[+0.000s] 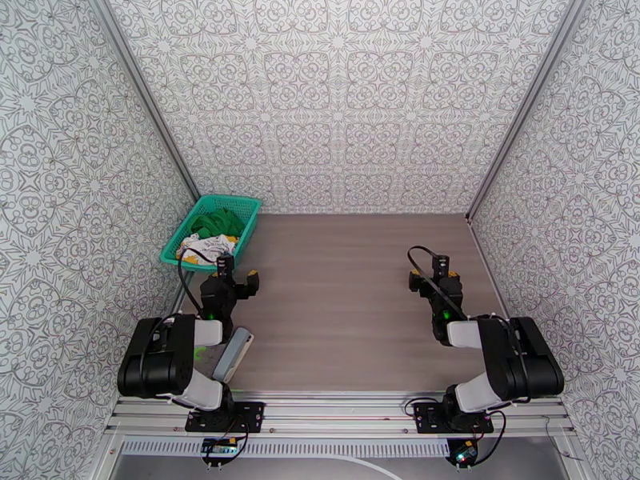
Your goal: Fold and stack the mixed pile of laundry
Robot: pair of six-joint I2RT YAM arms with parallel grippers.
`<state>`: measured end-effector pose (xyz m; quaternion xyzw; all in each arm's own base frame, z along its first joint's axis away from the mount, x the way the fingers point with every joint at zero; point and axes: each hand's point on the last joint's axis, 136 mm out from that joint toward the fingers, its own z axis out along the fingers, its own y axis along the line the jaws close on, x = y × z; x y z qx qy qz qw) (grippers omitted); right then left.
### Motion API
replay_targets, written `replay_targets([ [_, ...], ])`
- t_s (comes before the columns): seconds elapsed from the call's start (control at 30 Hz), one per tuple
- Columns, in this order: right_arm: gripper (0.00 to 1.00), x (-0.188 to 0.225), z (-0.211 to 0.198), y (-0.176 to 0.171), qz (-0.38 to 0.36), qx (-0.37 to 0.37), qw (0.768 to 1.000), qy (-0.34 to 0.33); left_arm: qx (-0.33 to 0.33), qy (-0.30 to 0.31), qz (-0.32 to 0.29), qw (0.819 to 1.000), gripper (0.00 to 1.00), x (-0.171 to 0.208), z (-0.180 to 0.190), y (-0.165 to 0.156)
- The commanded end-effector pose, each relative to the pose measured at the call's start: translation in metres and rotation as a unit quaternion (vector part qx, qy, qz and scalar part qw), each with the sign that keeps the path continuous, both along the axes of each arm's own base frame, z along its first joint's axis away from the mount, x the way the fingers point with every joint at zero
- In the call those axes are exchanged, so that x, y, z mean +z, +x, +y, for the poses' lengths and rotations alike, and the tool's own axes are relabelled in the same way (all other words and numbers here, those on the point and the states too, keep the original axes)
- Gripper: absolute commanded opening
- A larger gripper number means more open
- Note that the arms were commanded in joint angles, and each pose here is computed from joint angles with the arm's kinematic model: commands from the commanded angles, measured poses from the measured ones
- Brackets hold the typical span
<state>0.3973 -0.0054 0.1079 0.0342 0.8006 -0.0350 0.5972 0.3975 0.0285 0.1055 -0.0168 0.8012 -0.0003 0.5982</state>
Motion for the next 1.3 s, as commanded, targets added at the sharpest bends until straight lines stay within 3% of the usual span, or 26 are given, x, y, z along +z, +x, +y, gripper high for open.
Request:
replay_targets([
  [0.0,0.99,0.009,0.000,0.003,-0.013,0.005,1.000,0.001,0.002,-0.001,-0.006,1.000,0.99,0.006,-0.001,0.005],
  [1.0,0.99,0.009,0.001,0.004,-0.011,0.007,1.000,0.004,0.004,-0.008,-0.008,1.000,0.99,0.006,0.002,0.004],
  [1.17,0.99,0.023,0.001,-0.002,-0.024,-0.001,1.000,-0.011,0.075,0.034,-0.032,0.996,0.99,0.026,0.009,-0.009],
  [1.27,0.99,0.045,-0.008,-0.012,-0.012,-0.043,0.999,-0.005,0.123,0.031,-0.009,0.992,0.99,0.042,0.016,-0.018],
])
